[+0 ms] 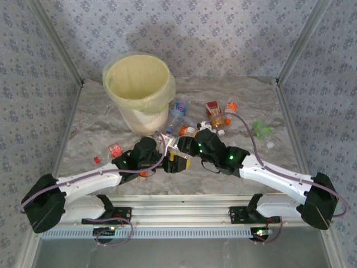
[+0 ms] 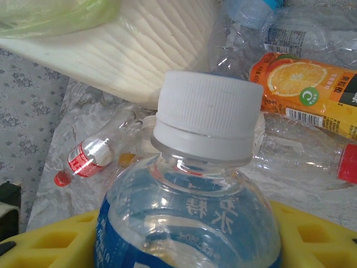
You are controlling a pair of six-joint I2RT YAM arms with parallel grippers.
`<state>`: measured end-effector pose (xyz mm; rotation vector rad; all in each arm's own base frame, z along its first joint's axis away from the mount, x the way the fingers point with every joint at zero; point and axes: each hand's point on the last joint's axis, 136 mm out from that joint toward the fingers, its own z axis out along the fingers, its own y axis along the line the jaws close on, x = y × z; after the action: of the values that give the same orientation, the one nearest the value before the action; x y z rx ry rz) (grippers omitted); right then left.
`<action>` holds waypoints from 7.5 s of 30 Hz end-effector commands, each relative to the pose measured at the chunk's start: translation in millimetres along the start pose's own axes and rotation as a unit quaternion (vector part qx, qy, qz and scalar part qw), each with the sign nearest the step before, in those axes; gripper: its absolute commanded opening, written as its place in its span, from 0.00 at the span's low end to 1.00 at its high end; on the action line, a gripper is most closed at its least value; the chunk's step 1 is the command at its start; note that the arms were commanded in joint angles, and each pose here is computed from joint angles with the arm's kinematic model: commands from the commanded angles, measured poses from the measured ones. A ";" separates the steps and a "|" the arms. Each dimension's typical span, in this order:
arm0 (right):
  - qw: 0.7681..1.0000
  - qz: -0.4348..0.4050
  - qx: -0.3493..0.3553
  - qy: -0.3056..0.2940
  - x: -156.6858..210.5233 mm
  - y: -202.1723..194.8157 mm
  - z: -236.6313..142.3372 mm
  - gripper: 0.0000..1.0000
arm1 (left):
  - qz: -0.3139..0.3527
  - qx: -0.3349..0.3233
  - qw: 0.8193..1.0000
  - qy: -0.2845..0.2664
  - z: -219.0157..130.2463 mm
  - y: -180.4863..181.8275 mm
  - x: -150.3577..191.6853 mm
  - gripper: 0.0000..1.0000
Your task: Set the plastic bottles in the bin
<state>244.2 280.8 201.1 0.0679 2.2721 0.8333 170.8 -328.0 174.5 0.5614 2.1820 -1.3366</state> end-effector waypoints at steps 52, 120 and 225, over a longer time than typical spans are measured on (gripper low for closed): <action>0.980 -0.178 0.025 -0.082 -84.2 -42.9 -127.4 1.00 | 0.125 -0.429 0.890 -0.096 -155.7 85.4 -321.2 0.59; 0.968 -0.142 0.179 0.099 -134.0 -181.1 20.6 0.76 | 0.113 -0.053 0.982 -0.139 -105.0 -57.6 -124.0 1.00; 0.973 -0.201 -0.088 0.067 -31.0 -22.6 -46.8 0.53 | -0.043 0.155 0.984 -0.078 22.5 -49.9 -153.0 0.98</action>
<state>247.2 221.0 221.8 -0.5047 2.2595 0.7739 274.9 -374.6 281.1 0.4109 1.9671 -1.6463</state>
